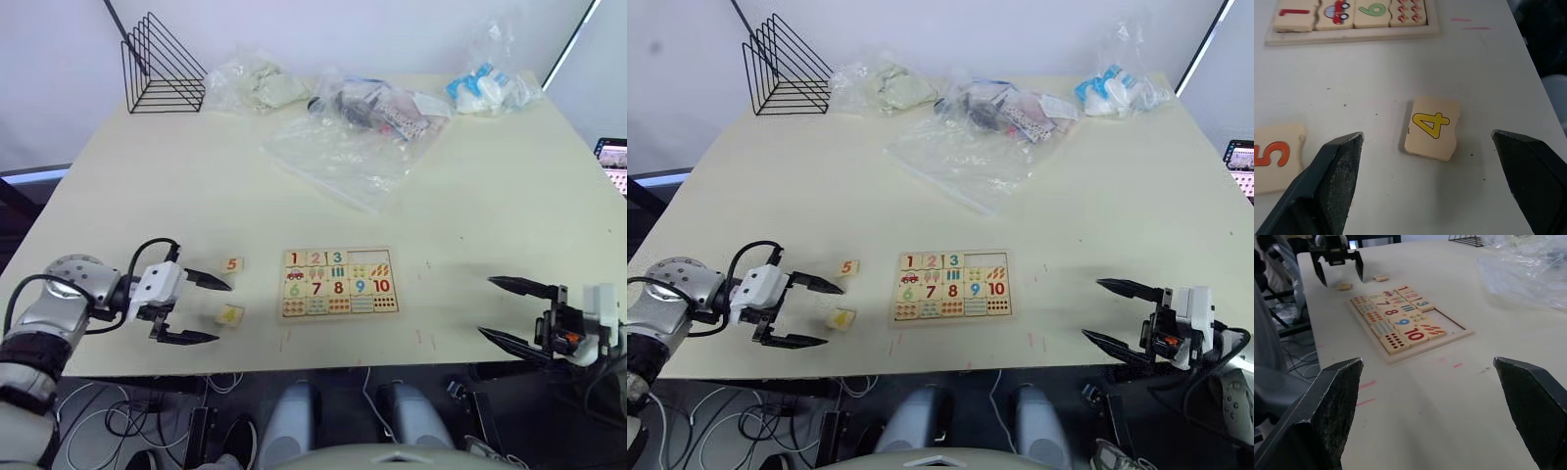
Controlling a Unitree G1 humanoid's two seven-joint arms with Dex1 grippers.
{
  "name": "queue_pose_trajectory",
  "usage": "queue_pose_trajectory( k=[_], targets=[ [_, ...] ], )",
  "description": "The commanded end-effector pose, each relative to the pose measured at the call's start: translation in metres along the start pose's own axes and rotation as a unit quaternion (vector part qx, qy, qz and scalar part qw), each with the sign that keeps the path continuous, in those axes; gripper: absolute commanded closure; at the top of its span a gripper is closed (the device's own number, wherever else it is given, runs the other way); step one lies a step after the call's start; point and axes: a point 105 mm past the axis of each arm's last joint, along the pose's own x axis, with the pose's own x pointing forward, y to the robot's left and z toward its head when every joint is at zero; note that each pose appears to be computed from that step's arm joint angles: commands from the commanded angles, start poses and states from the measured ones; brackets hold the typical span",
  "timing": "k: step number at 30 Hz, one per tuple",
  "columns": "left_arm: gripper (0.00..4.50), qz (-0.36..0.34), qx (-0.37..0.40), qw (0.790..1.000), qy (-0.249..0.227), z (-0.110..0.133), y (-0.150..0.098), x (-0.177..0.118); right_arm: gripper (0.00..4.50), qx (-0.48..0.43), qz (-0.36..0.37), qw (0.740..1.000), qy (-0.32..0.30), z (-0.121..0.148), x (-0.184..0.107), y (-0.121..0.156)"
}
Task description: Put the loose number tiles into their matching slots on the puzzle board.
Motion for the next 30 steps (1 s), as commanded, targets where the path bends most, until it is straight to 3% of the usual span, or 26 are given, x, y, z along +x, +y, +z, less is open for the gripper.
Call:
queue_pose_trajectory(
  k=[1,30],
  targets=[
    [0.00,-0.021,0.020,0.999,0.016,-0.001,-0.001,-0.003,0.03,-0.024,0.021,0.999,-0.006,0.008,-0.001,0.000],
    [0.00,-0.016,0.007,1.000,0.007,-0.002,0.009,0.001,0.03,-0.040,0.088,0.995,-0.037,0.013,0.002,0.002]
  ],
)
